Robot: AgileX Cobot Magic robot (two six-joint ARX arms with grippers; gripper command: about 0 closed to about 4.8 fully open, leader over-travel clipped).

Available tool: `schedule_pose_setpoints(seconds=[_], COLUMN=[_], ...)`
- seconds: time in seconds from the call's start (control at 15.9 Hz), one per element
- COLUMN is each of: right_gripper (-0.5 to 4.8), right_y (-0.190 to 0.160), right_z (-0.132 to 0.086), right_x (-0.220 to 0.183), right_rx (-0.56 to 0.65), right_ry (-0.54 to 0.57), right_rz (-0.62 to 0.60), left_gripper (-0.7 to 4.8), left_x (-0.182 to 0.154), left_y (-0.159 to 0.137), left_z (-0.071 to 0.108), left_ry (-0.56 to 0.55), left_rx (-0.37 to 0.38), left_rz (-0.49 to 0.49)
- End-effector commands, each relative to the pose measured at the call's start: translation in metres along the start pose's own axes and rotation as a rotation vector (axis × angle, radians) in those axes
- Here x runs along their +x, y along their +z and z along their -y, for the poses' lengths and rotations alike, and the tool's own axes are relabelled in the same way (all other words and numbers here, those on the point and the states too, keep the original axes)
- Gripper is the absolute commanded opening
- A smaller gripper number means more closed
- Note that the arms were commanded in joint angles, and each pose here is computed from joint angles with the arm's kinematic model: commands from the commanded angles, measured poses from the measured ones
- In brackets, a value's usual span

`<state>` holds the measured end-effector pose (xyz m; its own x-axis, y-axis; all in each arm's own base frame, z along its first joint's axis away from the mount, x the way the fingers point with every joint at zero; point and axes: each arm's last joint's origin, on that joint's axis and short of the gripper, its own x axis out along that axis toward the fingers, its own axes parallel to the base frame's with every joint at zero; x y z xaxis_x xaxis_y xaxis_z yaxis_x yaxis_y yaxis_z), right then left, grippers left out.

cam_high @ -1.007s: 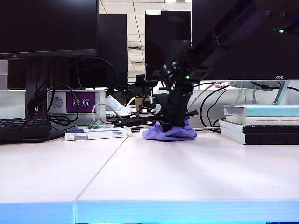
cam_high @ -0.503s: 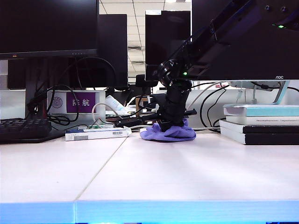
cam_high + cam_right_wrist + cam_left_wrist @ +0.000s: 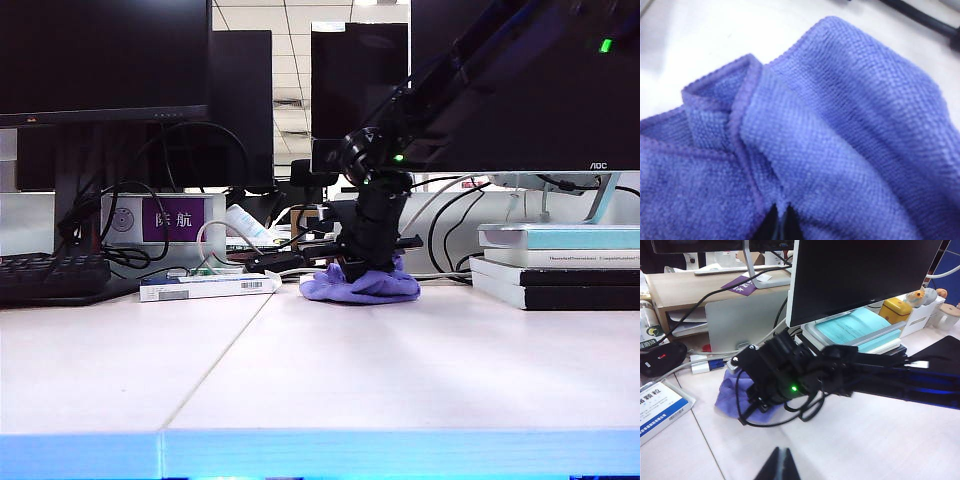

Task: Wipe the table from front to back using the rag.

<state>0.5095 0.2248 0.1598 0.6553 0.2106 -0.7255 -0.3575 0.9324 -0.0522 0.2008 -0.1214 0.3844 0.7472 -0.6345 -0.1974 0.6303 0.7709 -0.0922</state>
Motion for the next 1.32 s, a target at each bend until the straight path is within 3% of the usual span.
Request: schedule_pose_setpoints(seconds=[0.06,0.75,1.32], right_gripper=[-0.06,-0.06,-0.06], right_y=[-0.041,-0.098,-0.161], right_z=[-0.003,0.004,-0.015], right_x=[0.001,-0.049,-0.102], right_rx=[-0.004,0.025,0.002], right_ry=[0.024,0.027,0.067], right_rz=[-0.056,-0.073,-0.117], left_gripper=[-0.04,-0.04,-0.04], left_x=[-0.001,-0.001,-0.001], left_y=[0.003,0.003,0.003], left_z=[0.001,0.001,0.001], left_ry=[0.000,0.000,0.000], left_rx=[0.000,0.000,0.000], left_rz=[0.014,0.014,0.014])
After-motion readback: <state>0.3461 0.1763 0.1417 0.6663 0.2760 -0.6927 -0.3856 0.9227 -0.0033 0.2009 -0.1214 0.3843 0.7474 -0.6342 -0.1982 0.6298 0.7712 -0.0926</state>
